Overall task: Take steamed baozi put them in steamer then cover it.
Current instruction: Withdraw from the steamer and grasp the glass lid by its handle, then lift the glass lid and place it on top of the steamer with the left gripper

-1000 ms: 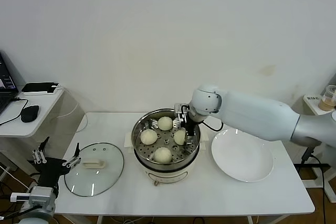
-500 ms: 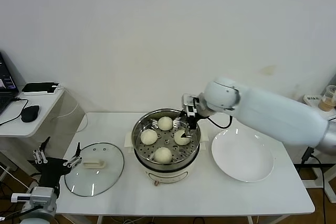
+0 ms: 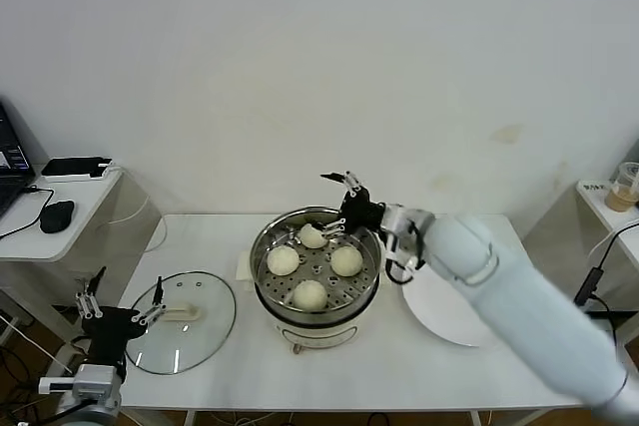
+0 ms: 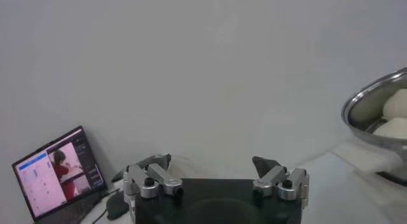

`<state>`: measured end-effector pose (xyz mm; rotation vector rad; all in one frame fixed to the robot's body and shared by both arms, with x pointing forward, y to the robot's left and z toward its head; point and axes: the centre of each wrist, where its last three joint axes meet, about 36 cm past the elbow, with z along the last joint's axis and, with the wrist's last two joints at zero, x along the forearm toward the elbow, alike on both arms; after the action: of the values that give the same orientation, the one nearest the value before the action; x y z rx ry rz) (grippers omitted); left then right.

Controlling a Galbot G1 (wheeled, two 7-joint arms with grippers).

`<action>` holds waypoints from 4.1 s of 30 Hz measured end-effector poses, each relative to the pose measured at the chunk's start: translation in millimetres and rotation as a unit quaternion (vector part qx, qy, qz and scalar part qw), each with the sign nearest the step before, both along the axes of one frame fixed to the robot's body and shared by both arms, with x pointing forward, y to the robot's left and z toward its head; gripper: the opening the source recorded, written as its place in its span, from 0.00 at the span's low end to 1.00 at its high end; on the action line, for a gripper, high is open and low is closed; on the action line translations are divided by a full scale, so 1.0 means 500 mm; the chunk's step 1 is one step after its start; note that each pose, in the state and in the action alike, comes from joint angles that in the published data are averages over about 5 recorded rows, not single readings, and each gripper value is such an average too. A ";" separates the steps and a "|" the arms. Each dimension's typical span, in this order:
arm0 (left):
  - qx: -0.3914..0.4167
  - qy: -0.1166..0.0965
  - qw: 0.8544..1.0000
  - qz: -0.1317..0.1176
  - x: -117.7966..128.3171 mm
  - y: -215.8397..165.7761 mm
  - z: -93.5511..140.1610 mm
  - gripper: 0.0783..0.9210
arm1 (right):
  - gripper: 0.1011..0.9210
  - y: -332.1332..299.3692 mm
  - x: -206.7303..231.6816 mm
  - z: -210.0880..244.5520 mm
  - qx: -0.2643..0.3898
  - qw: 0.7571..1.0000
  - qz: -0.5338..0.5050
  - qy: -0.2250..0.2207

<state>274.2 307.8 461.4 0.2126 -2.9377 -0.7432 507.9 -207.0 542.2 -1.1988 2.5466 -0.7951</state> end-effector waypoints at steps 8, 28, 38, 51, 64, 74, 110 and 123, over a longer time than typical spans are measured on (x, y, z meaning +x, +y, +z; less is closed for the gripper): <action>0.049 -0.002 0.999 0.003 0.003 0.006 -0.058 0.88 | 0.88 -0.161 -0.123 -0.180 0.188 0.968 -0.165 0.015; 0.465 0.054 0.875 -0.127 0.039 0.089 -0.172 0.88 | 0.88 -0.318 -0.482 -0.380 0.206 0.865 -0.436 0.137; 0.567 0.086 0.802 -0.166 0.041 0.105 -0.209 0.88 | 0.88 -0.306 -0.522 -0.379 0.194 0.856 -0.456 0.149; 0.601 0.115 0.770 -0.180 0.093 0.125 -0.272 0.88 | 0.88 -0.287 -0.555 -0.375 0.186 0.854 -0.462 0.153; 0.615 0.123 0.760 -0.172 0.171 0.145 -0.303 0.88 | 0.88 -0.280 -0.565 -0.383 0.179 0.853 -0.465 0.159; 0.615 0.127 0.761 -0.163 0.231 0.154 -0.316 0.88 | 0.88 -0.280 -0.567 -0.389 0.178 0.851 -0.467 0.162; 0.572 0.070 0.810 -0.112 0.229 0.164 -0.226 0.08 | 0.88 -0.268 -0.563 -0.367 0.169 0.864 -0.451 0.148; 0.553 0.011 0.831 -0.057 0.226 0.137 -0.050 0.08 | 0.88 -0.267 -0.554 -0.362 0.155 0.875 -0.437 0.142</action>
<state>387.4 376.3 436.5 0.0927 -2.1060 -2.3259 231.1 -340.7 361.0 -0.0003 3.2944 -0.3045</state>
